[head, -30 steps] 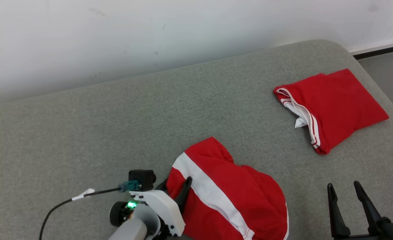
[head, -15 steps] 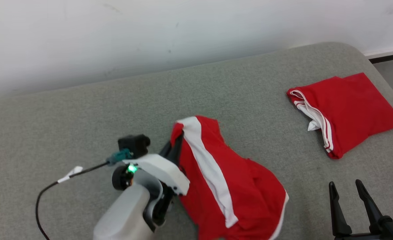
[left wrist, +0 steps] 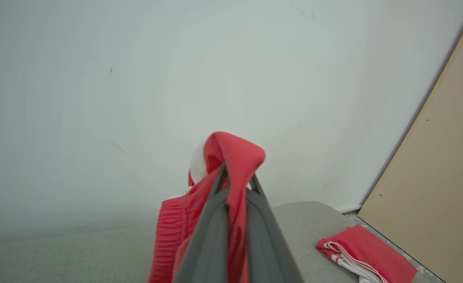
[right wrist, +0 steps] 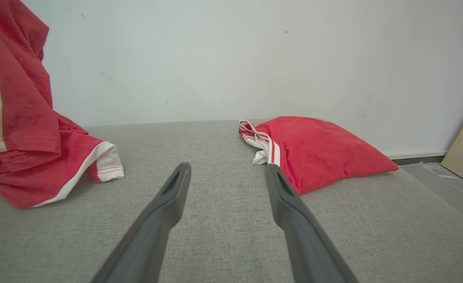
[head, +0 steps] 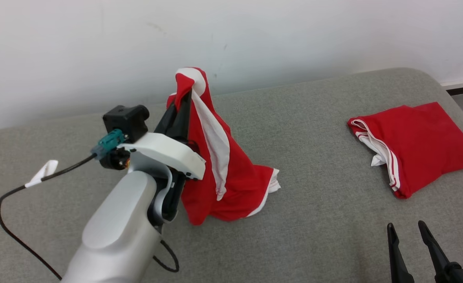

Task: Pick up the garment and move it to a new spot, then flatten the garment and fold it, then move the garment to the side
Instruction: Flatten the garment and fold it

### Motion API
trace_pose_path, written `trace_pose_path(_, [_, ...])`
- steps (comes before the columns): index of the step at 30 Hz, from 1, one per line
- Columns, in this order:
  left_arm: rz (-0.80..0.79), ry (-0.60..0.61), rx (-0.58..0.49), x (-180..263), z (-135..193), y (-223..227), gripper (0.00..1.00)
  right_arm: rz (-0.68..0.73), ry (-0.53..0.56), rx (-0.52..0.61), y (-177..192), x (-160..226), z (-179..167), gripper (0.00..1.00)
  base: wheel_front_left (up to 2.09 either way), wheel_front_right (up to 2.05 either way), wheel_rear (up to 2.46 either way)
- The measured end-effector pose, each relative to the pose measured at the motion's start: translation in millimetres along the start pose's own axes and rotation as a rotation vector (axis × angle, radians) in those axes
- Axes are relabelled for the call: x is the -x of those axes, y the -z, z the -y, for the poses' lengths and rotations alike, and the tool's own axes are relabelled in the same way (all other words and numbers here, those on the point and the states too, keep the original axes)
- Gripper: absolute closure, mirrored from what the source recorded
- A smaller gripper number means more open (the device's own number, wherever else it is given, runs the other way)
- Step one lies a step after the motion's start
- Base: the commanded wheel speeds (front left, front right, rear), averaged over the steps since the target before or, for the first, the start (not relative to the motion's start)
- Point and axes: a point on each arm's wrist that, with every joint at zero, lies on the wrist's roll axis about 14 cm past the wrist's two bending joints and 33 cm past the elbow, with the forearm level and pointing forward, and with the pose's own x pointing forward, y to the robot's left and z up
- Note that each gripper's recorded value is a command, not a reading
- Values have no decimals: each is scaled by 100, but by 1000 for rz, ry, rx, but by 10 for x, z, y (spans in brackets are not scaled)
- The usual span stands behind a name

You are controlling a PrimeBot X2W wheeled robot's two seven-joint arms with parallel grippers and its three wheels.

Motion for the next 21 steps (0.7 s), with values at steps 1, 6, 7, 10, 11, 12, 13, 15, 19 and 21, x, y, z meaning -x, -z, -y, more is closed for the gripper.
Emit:
trace_pose_path(1, [13,3,-12,0,15,-57,100,-1,-1,-1,3,9,-5,0,0,0,0])
trace_pose_path(6, [49,62,-84,19,198,-218,100,5,-10,-2,-12,9,-31,0,0,0,0])
trace_pose_path(7, [34,80,-88,50,270,-162,100,4,-11,-2,-9,7,-33,0,0,0,0])
trace_pose_path(10, [-49,120,-61,207,464,159,100,1,-14,-2,0,1,-44,0,0,0,0])
trace_pose_path(11, [-85,136,-51,277,531,293,100,-1,-15,-2,6,0,-47,0,0,0,0])
trace_pose_path(12, [-124,149,-42,349,589,431,100,-3,-15,-2,14,-2,-48,0,0,0,0])
trace_pose_path(13, [-157,163,-35,421,649,556,100,-6,-16,-1,20,-3,-51,0,0,0,0])
trace_pose_path(15, [-219,186,-21,561,747,784,100,-9,-16,-1,31,-5,-50,0,0,0,0])
trace_pose_path(19, [-328,227,-8,821,908,1177,100,-15,-14,1,49,-13,-47,0,0,0,0])
trace_pose_path(21, [-366,250,-11,925,968,1315,77,-18,-15,3,57,-17,-47,0,0,0,0])
